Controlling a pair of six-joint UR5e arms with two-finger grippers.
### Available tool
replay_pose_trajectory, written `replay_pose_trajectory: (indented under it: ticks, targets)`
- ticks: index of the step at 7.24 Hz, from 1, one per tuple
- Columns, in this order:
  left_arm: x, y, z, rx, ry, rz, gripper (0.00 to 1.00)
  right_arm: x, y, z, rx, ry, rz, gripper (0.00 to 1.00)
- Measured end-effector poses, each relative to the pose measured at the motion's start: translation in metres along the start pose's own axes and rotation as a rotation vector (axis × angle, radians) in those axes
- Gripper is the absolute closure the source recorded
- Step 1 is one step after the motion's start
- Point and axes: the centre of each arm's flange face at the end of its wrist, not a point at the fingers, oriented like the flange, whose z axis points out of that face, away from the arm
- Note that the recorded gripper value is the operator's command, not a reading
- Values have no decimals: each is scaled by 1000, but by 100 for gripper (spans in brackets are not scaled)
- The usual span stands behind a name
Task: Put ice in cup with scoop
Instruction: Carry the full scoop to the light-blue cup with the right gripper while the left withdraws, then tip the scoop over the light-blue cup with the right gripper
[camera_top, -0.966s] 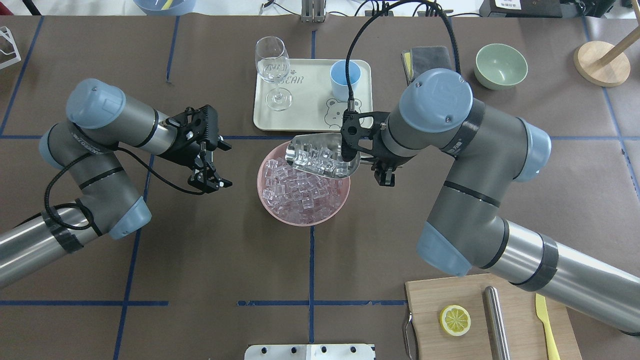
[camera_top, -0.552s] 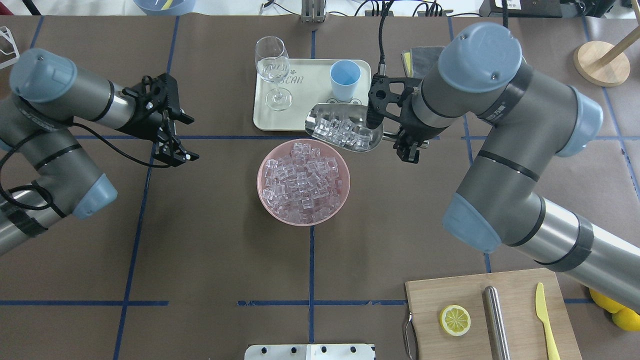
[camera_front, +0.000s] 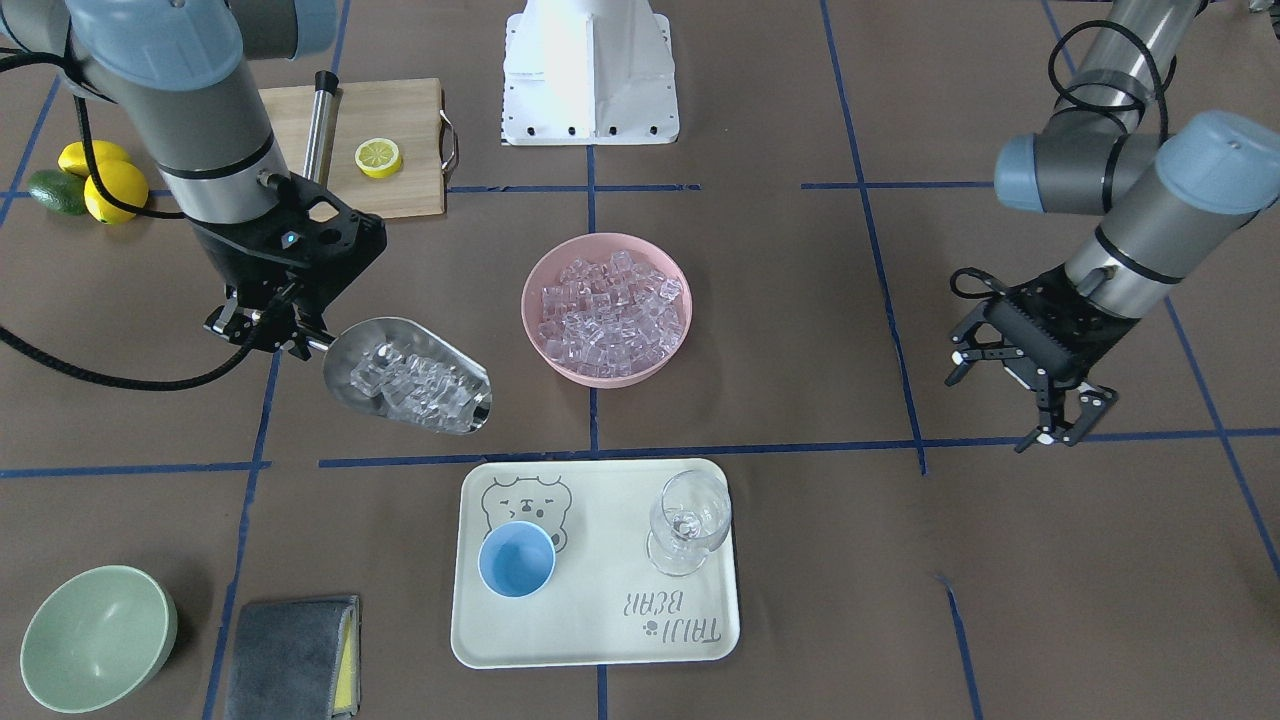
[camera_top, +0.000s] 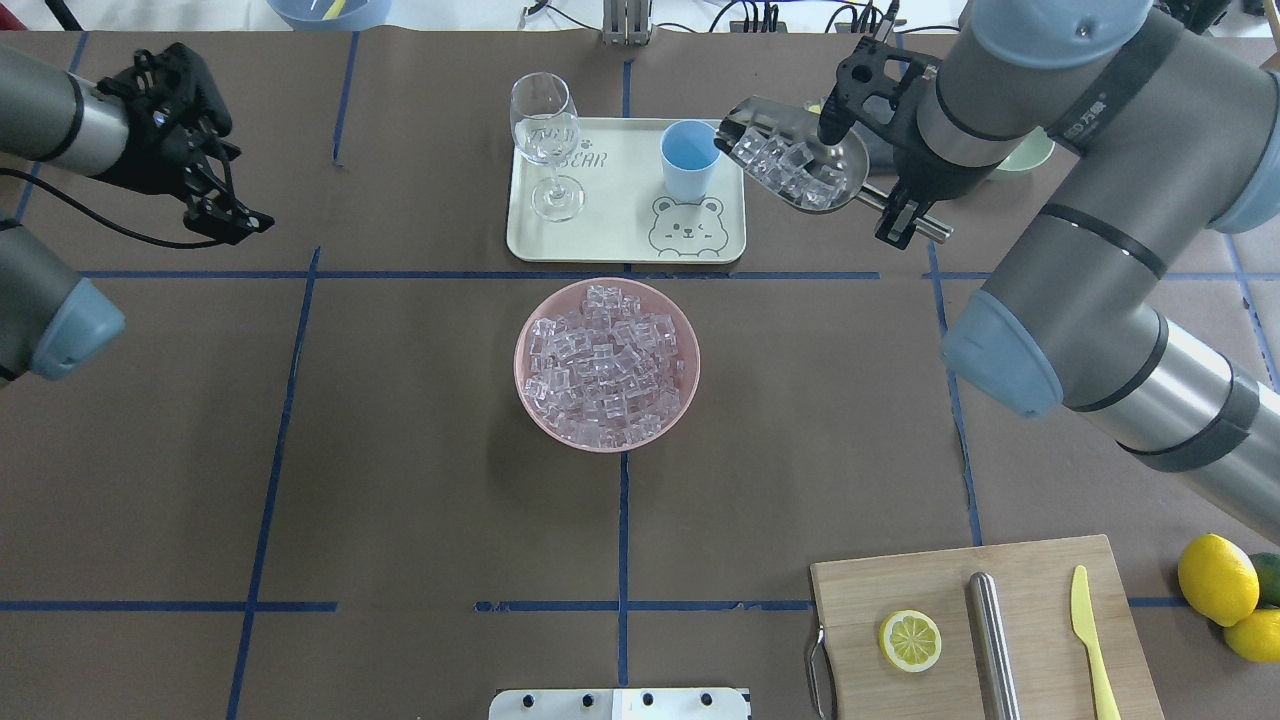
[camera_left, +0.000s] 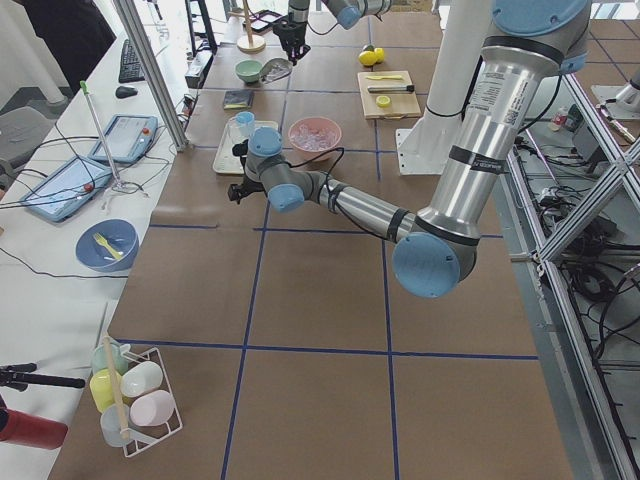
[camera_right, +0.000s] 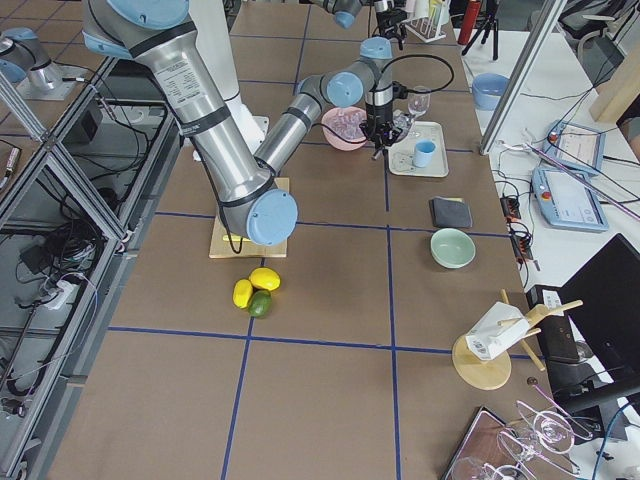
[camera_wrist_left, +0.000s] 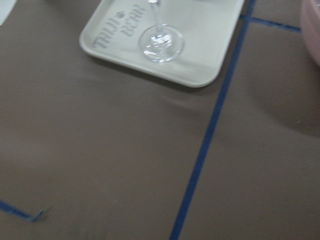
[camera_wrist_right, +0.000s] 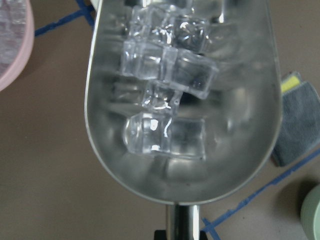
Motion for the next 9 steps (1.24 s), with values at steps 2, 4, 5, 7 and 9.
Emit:
replay_pose_trajectory:
  ticks: [2, 4, 5, 7, 9]
  targets:
    - [-63, 44, -37, -112, -87, -162, 0, 21, -9, 24, -78, -15, 146, 100]
    - [-108, 70, -76, -167, -149, -280, 0, 31, -35, 45, -140, -52, 230, 100]
    - [-125, 80, -95, -188, -173, -329, 0, 35, -52, 50, -179, -62, 255, 100]
    - [-138, 88, -112, -203, -192, -370, 0, 35, -80, 54, -249, -81, 290, 100]
    - [-144, 99, -114, -270, -187, -443, 0, 25, -108, 61, -312, -96, 300, 100]
